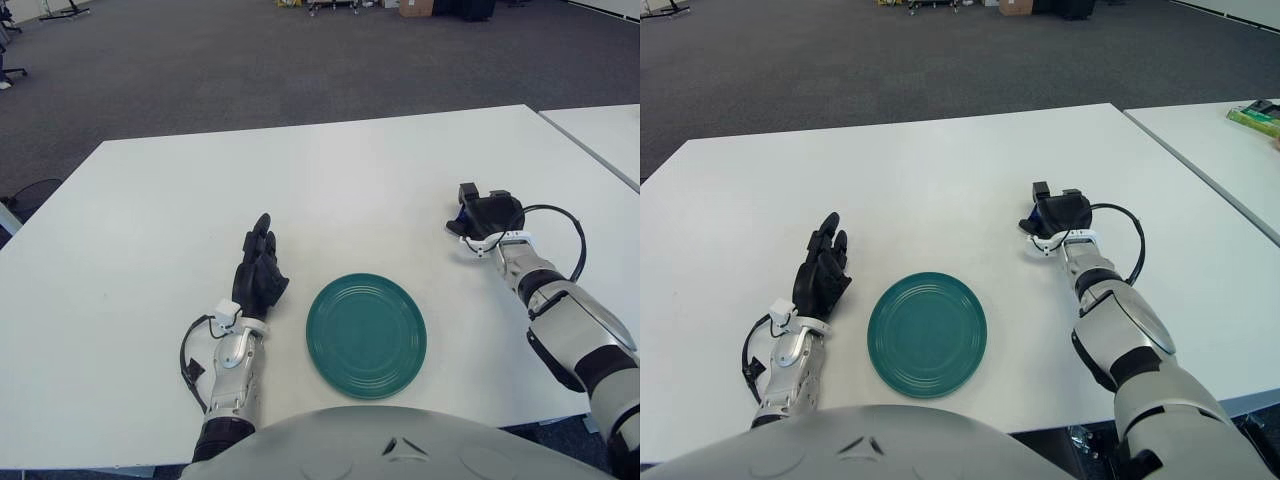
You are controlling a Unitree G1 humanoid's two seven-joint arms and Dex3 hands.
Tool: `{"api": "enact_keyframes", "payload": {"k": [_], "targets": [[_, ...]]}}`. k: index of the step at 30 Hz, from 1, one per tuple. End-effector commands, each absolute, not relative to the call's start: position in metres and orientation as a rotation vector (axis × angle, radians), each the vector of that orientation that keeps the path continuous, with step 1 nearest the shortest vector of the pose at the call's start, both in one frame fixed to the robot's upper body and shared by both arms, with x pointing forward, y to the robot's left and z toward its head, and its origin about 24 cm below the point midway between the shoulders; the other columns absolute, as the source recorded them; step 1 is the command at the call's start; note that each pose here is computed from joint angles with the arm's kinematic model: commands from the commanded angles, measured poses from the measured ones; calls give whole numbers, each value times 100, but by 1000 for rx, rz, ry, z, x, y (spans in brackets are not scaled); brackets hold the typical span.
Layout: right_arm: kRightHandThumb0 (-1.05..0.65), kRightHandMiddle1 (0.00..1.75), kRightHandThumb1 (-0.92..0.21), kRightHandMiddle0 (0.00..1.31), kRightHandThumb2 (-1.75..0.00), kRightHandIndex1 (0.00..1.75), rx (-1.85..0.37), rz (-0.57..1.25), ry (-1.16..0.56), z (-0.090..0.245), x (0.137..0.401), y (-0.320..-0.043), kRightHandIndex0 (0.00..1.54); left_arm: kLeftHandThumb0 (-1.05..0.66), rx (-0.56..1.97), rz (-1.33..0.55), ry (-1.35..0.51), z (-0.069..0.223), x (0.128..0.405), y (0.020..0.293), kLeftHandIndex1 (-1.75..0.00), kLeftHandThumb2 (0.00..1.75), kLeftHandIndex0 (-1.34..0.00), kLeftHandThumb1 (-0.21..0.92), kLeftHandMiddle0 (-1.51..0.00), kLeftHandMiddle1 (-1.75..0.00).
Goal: Put the gum into the plate.
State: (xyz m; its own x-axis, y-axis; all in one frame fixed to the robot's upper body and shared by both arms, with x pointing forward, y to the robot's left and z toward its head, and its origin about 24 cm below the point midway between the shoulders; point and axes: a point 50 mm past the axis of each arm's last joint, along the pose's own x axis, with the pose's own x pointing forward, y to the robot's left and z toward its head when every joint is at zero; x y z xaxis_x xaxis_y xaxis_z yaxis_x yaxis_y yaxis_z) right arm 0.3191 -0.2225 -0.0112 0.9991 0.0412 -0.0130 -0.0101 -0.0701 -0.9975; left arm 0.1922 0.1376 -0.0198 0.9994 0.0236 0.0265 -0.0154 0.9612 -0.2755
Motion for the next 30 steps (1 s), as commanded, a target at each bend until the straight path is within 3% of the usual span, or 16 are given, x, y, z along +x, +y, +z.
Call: {"api": "enact_keyframes", "payload": {"k": [1, 11, 18, 25, 30], "targets": [[-45, 175, -92, 80, -67, 175, -1548, 122, 27, -41, 296, -204, 107, -105, -383, 105, 137, -51, 160, 123, -40, 101, 0, 92, -10, -1], [-46, 175, -92, 88, -61, 175, -1532, 28, -322, 17, 337, -190, 118, -105, -380, 103, 128, -51, 159, 123, -42, 101, 0, 92, -11, -1], [-46, 175, -90, 94, -59, 175, -1474, 80, -653, 69, 358, -170, 122, -105, -385, 102, 133, -52, 157, 125, -42, 100, 0, 92, -11, 0], [-46, 175, -87, 98, -64, 175, -1400, 255, -982, 96, 344, -150, 126, -105, -372, 91, 141, -52, 158, 125, -41, 99, 0, 92, -11, 0], [-45, 175, -83, 100, -70, 175, -1274, 406, -1162, 104, 315, -117, 126, -105, -345, 85, 139, -53, 161, 124, -39, 99, 0, 92, -11, 0]]}}
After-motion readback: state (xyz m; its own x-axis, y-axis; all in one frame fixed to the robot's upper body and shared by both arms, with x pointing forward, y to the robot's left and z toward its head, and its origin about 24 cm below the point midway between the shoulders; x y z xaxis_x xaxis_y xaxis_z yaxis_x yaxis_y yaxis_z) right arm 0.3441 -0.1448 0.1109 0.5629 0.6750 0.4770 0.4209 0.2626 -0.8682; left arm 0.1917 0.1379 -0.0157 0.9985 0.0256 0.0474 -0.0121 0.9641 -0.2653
